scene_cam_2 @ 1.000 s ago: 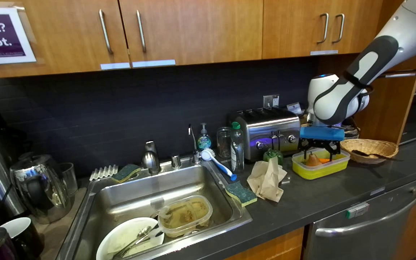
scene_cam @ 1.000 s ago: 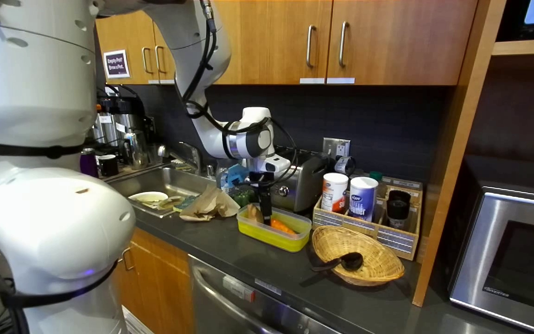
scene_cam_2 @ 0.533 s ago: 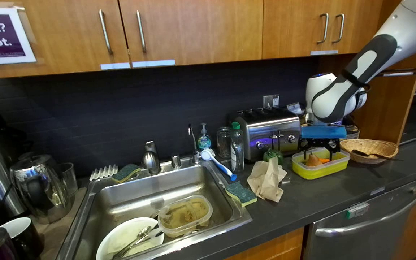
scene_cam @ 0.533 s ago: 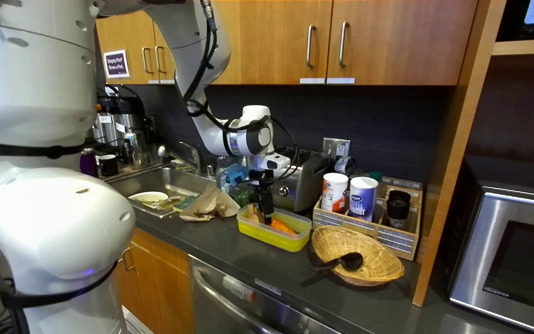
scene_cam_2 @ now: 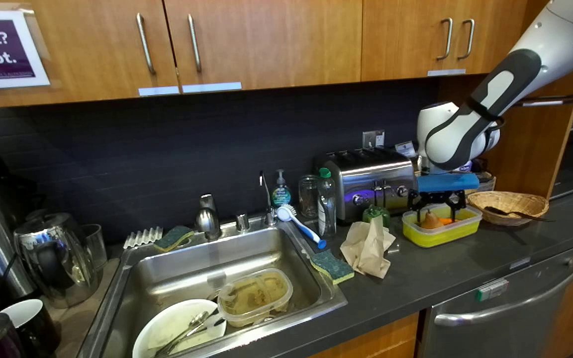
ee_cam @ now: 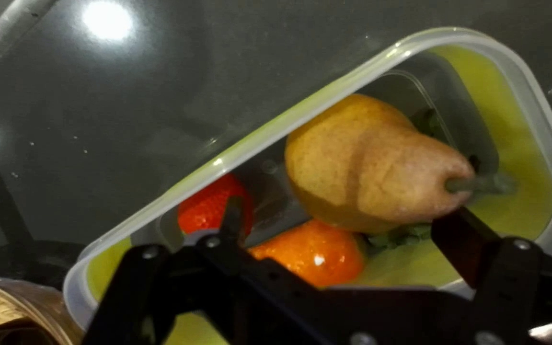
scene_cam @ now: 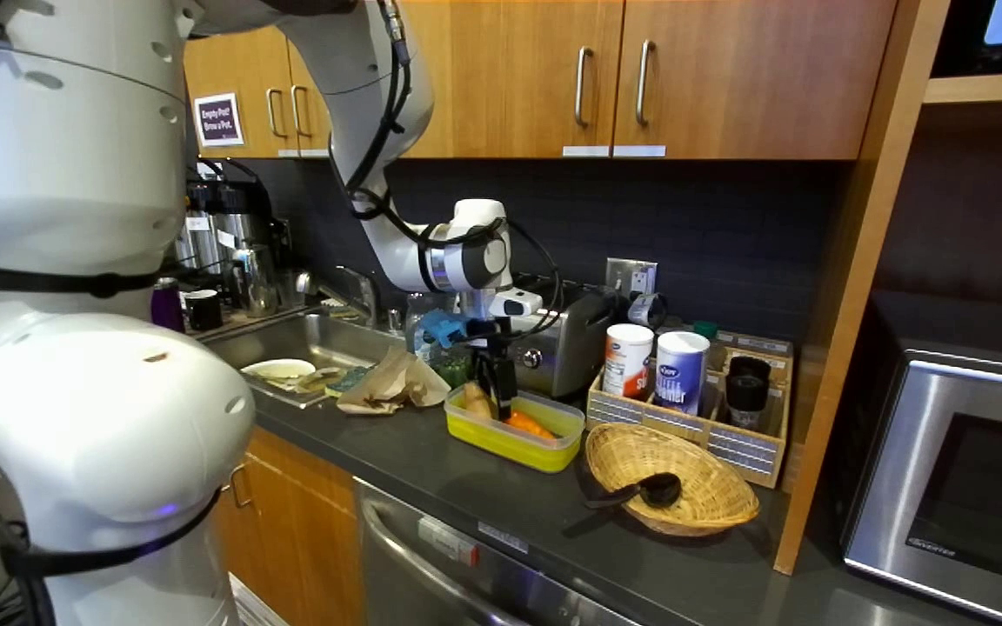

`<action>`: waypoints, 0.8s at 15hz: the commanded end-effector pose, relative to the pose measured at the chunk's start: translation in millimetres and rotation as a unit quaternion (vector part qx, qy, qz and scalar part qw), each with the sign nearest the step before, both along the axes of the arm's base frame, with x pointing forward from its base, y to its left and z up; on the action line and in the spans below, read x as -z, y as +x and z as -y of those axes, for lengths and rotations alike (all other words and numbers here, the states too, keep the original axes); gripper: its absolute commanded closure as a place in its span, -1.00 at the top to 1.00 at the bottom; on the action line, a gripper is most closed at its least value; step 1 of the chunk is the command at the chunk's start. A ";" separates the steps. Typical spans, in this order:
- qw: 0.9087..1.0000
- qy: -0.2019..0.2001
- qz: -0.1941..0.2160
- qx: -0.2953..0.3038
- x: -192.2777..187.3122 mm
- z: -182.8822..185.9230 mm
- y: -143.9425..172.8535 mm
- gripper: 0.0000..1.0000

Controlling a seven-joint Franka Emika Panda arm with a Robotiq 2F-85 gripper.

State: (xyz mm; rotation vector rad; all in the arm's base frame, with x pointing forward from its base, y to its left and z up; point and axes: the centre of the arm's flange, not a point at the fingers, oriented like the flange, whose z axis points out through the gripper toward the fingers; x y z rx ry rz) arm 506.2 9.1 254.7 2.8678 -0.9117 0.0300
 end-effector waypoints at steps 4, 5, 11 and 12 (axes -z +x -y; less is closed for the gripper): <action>0.999 -0.007 -0.013 -0.051 6.3 -13.1 7.0 1.00; 0.998 -0.006 -0.014 -0.054 7.5 -13.9 7.3 1.00; 0.998 -0.001 -0.024 -0.066 15.2 -13.1 11.6 1.00; 0.997 0.000 -0.026 -0.067 17.5 -12.5 12.1 1.00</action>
